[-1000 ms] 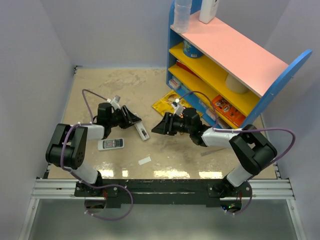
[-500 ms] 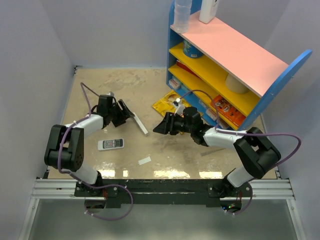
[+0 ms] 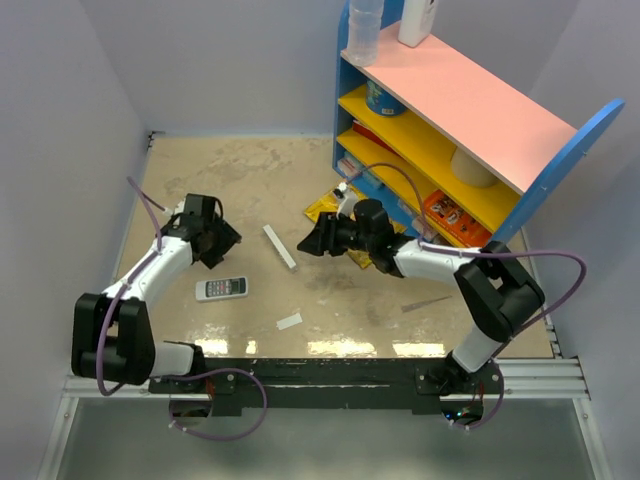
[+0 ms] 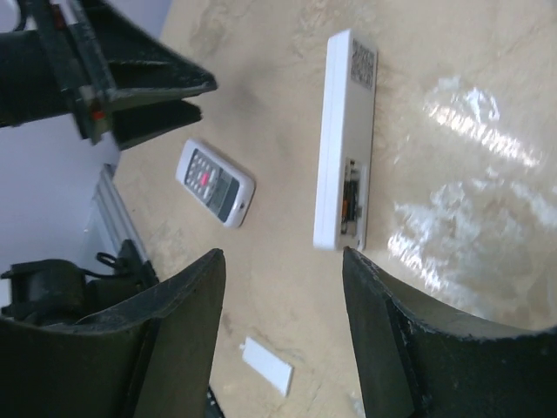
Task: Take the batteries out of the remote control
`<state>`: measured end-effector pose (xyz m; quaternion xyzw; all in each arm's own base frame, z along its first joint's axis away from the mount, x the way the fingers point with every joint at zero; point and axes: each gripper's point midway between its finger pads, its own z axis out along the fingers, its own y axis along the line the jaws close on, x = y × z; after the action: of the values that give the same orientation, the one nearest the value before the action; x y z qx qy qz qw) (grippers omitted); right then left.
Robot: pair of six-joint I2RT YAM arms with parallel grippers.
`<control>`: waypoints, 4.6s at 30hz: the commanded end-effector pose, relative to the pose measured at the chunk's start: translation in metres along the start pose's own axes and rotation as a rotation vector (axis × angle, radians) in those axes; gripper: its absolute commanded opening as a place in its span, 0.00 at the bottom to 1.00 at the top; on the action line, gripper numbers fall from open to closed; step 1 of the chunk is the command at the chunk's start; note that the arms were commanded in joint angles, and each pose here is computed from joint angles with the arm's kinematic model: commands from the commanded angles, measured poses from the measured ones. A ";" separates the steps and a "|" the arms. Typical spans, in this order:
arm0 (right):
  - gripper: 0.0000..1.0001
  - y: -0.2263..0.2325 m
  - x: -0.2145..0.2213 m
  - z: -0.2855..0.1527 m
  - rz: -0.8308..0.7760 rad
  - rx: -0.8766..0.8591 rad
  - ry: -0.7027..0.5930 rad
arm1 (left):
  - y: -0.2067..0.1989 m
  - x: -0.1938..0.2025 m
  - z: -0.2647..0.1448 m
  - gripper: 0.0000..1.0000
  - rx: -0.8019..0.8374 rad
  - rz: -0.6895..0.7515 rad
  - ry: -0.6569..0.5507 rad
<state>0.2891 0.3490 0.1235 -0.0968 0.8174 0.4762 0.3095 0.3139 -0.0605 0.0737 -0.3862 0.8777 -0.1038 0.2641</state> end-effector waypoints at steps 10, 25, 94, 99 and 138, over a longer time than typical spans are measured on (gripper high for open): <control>0.58 -0.016 0.000 0.081 -0.363 0.216 0.080 | 0.049 -0.021 -0.025 0.65 -0.103 -0.101 -0.038; 0.29 -0.015 0.031 0.093 -0.510 0.455 0.077 | 0.074 -0.023 -0.011 0.63 -0.161 -0.130 -0.036; 0.75 0.094 0.088 0.084 -0.899 0.082 0.118 | 0.118 -0.028 -0.027 0.84 -0.477 -0.376 -0.001; 0.75 0.092 0.079 0.122 -0.996 0.027 0.111 | 0.131 -0.043 -0.021 0.84 -0.465 -0.294 0.006; 0.65 0.051 0.148 0.160 -1.178 -0.315 0.427 | 0.129 -0.042 -0.006 0.78 -0.295 -0.054 0.047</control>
<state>0.2257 0.5322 0.0264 -0.6593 0.5952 0.2983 0.3495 0.2484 0.0550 0.0446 -0.4560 0.8738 0.0161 0.1680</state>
